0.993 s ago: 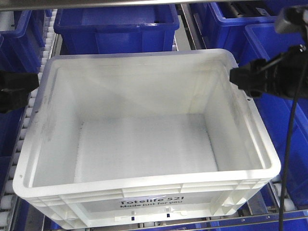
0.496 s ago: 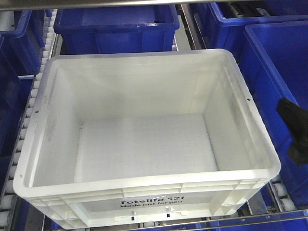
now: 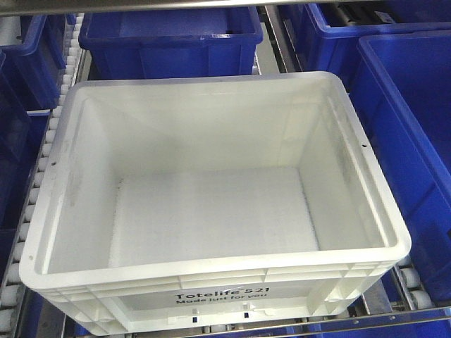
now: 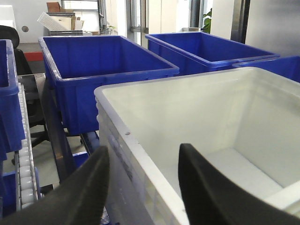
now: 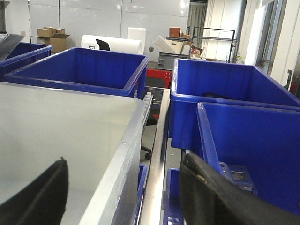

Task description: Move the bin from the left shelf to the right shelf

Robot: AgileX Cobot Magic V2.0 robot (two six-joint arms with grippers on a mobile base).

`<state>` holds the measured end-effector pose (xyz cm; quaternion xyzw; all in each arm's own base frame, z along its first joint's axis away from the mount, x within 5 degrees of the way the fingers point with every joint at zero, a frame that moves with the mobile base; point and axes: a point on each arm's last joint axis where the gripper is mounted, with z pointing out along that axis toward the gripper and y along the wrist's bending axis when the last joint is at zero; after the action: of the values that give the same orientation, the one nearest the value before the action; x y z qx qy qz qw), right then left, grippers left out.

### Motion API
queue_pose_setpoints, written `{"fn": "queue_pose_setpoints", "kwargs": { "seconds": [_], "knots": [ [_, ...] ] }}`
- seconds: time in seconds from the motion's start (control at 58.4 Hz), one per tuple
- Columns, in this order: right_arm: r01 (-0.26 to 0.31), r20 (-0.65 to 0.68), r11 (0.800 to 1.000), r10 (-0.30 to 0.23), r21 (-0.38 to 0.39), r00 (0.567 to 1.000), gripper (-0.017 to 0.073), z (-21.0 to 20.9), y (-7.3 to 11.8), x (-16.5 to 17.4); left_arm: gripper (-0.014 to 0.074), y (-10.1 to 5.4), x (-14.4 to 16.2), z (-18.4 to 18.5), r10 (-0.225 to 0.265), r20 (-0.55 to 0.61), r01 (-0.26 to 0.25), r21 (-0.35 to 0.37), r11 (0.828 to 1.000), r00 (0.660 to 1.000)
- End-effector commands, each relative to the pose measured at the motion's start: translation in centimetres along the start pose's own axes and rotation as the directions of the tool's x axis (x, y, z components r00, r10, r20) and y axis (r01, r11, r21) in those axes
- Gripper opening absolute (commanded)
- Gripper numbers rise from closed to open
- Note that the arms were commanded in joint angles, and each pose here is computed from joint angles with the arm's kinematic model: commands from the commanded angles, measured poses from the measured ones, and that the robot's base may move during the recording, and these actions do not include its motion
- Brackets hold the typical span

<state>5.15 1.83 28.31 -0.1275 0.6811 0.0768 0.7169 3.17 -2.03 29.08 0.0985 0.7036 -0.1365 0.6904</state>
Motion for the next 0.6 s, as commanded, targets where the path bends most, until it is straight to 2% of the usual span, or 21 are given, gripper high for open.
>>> {"fn": "queue_pose_setpoints", "kwargs": {
  "seconds": [0.0, 0.582],
  "knots": [
    [0.022, 0.076, 0.999, -0.025, 0.031, 0.997, 0.0470, -0.06, -0.32, -1.36, 0.0334, 0.33, -1.08, 0.16, -0.017, 0.105, 0.020, -0.029, 0.999, 0.994],
    [0.016, 0.094, 0.999, -0.020, 0.038, 0.995, 0.0470, -0.07, -0.38, -1.52, 0.0334, 0.75, -0.83, 0.44, -0.009, 0.162, 0.019, -0.063, 0.998, 0.987]
  ]
}}
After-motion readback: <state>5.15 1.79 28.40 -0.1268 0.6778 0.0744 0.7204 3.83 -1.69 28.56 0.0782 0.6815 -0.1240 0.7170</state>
